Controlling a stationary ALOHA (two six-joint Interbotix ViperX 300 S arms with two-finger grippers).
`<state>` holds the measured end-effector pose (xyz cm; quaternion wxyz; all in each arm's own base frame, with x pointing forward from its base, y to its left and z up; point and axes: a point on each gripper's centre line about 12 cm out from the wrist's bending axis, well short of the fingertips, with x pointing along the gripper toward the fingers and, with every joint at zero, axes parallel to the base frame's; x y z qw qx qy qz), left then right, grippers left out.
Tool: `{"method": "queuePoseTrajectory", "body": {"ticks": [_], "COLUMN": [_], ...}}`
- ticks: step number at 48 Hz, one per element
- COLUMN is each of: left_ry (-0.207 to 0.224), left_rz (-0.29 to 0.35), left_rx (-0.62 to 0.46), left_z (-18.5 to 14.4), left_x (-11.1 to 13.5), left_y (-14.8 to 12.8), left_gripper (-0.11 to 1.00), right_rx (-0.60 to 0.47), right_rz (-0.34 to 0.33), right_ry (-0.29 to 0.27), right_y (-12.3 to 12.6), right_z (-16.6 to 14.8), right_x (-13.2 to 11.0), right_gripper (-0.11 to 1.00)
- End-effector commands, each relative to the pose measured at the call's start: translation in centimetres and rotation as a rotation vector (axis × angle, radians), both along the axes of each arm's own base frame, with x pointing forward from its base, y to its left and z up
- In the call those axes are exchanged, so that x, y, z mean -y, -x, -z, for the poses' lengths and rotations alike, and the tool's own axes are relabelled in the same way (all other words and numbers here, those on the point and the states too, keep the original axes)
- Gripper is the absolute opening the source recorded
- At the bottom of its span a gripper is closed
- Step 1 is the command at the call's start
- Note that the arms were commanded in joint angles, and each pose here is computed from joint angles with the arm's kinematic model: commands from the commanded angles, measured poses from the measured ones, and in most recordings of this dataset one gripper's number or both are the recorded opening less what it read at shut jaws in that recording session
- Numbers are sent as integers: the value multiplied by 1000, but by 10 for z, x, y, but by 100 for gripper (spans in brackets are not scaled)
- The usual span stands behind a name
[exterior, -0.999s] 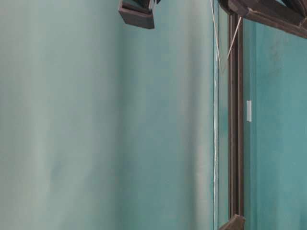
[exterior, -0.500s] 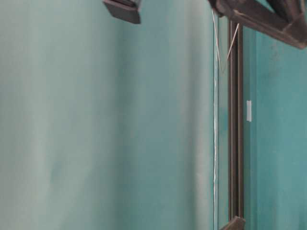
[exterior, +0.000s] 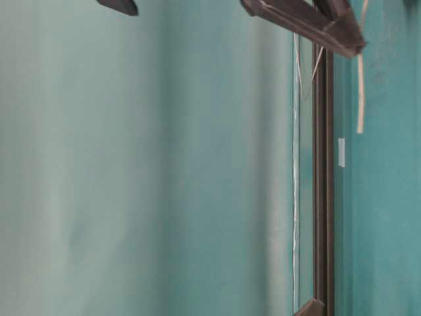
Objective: Insert the wire through the hole in the metal fitting.
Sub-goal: 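Carry the held wire end down toward the lower rail with the right gripper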
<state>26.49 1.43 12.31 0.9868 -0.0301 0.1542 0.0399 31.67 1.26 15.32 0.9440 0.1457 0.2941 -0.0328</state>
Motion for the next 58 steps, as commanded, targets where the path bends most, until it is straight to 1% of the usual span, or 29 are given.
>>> {"method": "queuePoseTrajectory", "body": {"ticks": [1, 16, 27, 39, 47, 58], "left_ry": [-2, -3, -1, -4, -1, 9], "left_rz": [-9, -13, -15, -14, -18, -25], "left_rx": [24, 24, 32, 87, 143, 185], "left_z": [-6, -6, -7, -22, -36, -43], "left_x": [-2, -4, -4, -4, -3, -3], "left_y": [-1, -1, -3, 3, 17, 35], "left_gripper": [72, 72, 72, 72, 72, 72], "right_rx": [54, 99, 102, 183, 241, 259], "right_rz": [2, 19, 16, 19, 27, 26], "right_ry": [6, 26, 28, 23, -13, -79], "right_y": [-2, 4, 8, 16, 24, 32], "right_z": [-18, -35, -37, -39, -35, -29], "right_x": [3, 13, 13, 12, 4, -13], "right_gripper": [2, 2, 2, 2, 2, 1]}}
